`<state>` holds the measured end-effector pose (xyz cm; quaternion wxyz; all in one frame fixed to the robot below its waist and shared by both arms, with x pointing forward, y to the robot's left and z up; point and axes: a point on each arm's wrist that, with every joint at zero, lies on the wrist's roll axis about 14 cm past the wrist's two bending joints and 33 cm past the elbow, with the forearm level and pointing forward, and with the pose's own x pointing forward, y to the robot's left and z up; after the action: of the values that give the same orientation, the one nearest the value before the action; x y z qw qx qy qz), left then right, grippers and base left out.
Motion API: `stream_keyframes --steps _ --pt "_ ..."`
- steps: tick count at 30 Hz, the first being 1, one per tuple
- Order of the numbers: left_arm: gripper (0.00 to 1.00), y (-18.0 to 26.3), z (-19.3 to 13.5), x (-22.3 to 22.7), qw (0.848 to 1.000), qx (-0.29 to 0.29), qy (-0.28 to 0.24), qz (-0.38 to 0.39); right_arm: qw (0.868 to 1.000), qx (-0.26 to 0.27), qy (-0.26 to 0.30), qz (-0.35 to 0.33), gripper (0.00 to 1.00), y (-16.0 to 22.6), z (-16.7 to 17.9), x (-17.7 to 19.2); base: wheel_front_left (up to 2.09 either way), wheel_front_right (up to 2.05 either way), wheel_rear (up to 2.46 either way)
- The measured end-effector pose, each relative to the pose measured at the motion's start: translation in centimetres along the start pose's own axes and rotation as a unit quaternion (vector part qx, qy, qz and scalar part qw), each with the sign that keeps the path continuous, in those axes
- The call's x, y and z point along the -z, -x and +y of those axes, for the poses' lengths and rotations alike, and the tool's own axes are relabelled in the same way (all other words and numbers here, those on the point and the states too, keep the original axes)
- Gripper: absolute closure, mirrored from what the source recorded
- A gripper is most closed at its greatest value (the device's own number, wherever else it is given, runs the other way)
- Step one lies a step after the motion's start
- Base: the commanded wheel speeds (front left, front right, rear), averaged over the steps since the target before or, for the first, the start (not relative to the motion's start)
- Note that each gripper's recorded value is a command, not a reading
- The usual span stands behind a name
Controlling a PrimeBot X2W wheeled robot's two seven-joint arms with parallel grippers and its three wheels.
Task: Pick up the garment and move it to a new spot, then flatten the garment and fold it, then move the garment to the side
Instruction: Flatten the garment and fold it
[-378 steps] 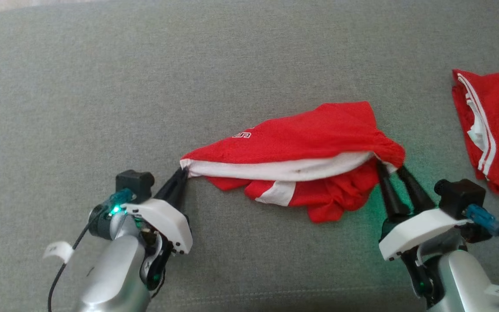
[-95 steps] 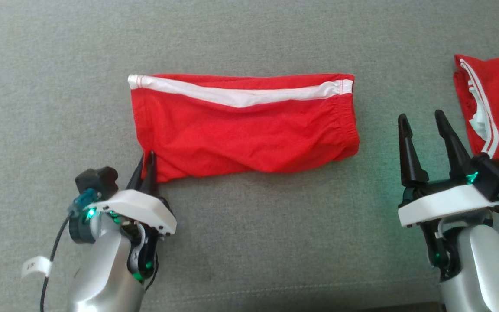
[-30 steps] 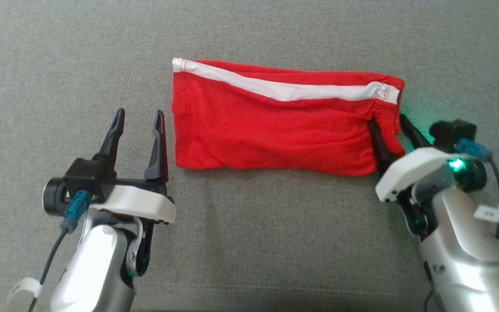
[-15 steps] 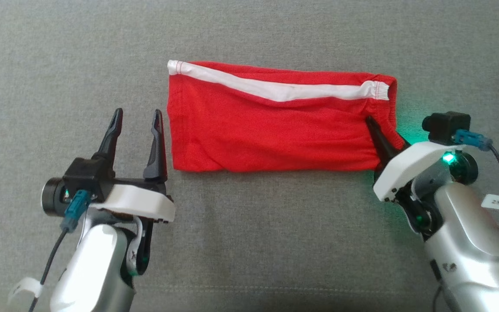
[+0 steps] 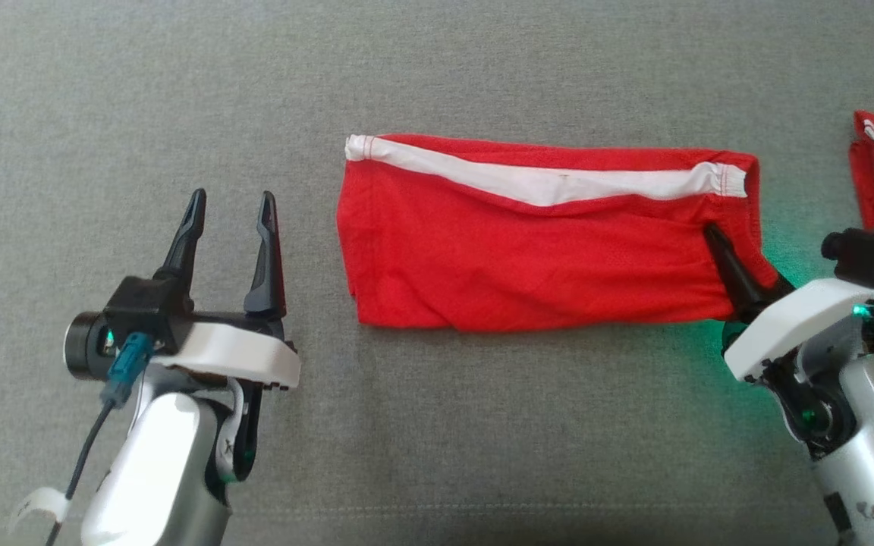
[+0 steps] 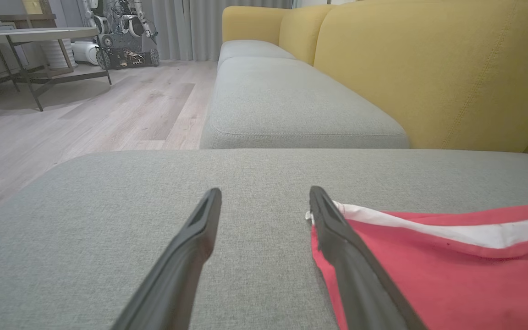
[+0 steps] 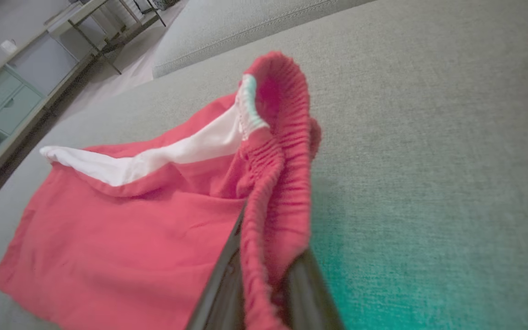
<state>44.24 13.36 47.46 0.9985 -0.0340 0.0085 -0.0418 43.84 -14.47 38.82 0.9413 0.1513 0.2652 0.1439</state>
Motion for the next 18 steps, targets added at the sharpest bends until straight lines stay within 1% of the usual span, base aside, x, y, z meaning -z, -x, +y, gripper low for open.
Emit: stream_keyframes --steps 2,5,6,7,10,13,15,18 --pt "0.0 0.0 -0.1 -0.1 1.0 0.002 0.0 -0.002 1.0 -0.02 -0.021 -0.007 1.0 0.2 1.2 -0.8 0.0 0.0 0.0" --pt "0.0 0.0 -0.2 -0.4 1.0 0.001 0.003 -0.003 0.996 -0.066 -0.055 -0.019 1.0 0.4 3.8 -2.7 0.0 0.0 0.0" --pt "0.0 0.1 -0.2 -0.4 1.0 0.001 0.003 -0.003 0.994 -0.081 -0.064 -0.017 1.0 0.6 4.6 -3.2 0.0 0.0 0.0" --pt "0.0 0.1 -0.2 -0.4 1.0 0.001 0.003 -0.003 0.994 -0.081 -0.064 -0.017 1.0 0.6 4.6 -3.2 0.0 0.0 0.0" --pt "0.0 0.3 -0.4 -0.5 1.0 0.003 0.002 -0.004 0.988 -0.122 -0.089 0.001 1.0 0.8 6.8 -3.8 0.0 0.0 0.0" --pt "0.0 0.6 -0.4 -0.6 1.0 0.005 0.002 -0.003 0.98 -0.164 -0.105 0.03 1.0 0.6 9.3 -3.6 0.0 0.0 0.0" --pt "0.0 0.9 0.0 -0.6 1.0 -0.001 0.004 -0.001 0.972 -0.198 -0.115 0.044 1.0 0.1 11.8 -3.7 0.0 0.0 0.0" --pt "0.0 1.3 0.7 -0.6 1.0 -0.013 0.003 0.0 0.96 -0.245 -0.117 0.063 1.0 -0.7 15.7 -3.5 0.0 0.0 0.0"
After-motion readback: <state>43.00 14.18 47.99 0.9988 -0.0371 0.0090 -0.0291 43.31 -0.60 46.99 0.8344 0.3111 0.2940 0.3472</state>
